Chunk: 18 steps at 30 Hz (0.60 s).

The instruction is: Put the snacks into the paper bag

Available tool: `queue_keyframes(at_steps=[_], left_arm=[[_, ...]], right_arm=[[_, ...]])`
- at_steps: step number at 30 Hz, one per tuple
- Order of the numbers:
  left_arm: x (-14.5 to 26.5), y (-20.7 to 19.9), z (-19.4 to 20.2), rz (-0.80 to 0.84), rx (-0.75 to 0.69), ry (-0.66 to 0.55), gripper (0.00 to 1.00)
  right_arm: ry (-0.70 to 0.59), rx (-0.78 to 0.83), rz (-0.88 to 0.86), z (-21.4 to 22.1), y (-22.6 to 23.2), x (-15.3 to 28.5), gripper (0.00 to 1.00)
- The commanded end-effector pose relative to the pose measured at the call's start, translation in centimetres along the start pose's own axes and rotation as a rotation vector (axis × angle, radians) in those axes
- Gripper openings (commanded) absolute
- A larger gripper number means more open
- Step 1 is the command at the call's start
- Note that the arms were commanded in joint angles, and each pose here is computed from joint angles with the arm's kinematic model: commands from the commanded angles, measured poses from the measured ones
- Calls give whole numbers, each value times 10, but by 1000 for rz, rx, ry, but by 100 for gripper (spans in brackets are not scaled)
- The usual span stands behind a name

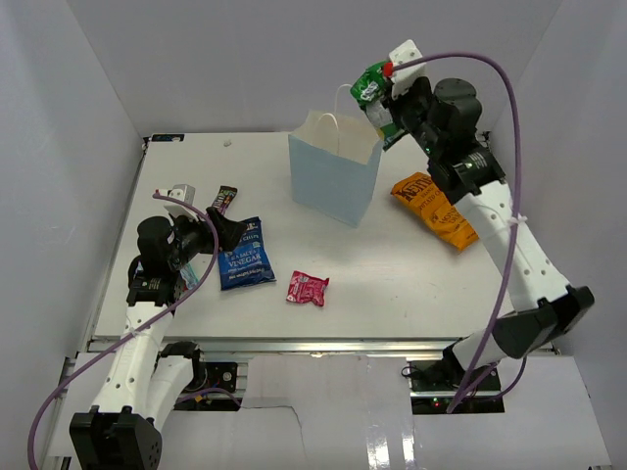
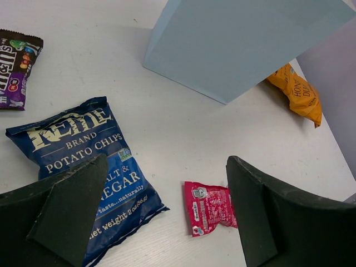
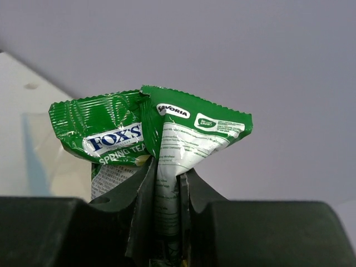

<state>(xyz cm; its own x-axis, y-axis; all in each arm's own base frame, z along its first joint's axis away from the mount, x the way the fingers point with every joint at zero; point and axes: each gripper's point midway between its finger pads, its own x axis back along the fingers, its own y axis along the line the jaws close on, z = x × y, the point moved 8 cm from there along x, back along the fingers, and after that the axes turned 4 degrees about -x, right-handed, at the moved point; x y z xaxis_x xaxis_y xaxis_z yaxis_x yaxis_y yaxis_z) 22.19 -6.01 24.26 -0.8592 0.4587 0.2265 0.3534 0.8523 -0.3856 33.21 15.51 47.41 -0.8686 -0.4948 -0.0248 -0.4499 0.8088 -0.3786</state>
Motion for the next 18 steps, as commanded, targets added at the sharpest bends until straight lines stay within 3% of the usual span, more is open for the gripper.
queue_keyframes(at_steps=[1, 8, 18], left_arm=[[2, -3, -9, 12, -25, -21, 98], [2, -2, -8, 12, -25, -19, 98], [3, -3, -10, 20, -28, -25, 98]], right_arm=[[-106, -73, 386, -17, -33, -27, 8], [-106, -81, 448, 6, -19, -74, 8], [-111, -50, 376, 26, 26, -80, 8]])
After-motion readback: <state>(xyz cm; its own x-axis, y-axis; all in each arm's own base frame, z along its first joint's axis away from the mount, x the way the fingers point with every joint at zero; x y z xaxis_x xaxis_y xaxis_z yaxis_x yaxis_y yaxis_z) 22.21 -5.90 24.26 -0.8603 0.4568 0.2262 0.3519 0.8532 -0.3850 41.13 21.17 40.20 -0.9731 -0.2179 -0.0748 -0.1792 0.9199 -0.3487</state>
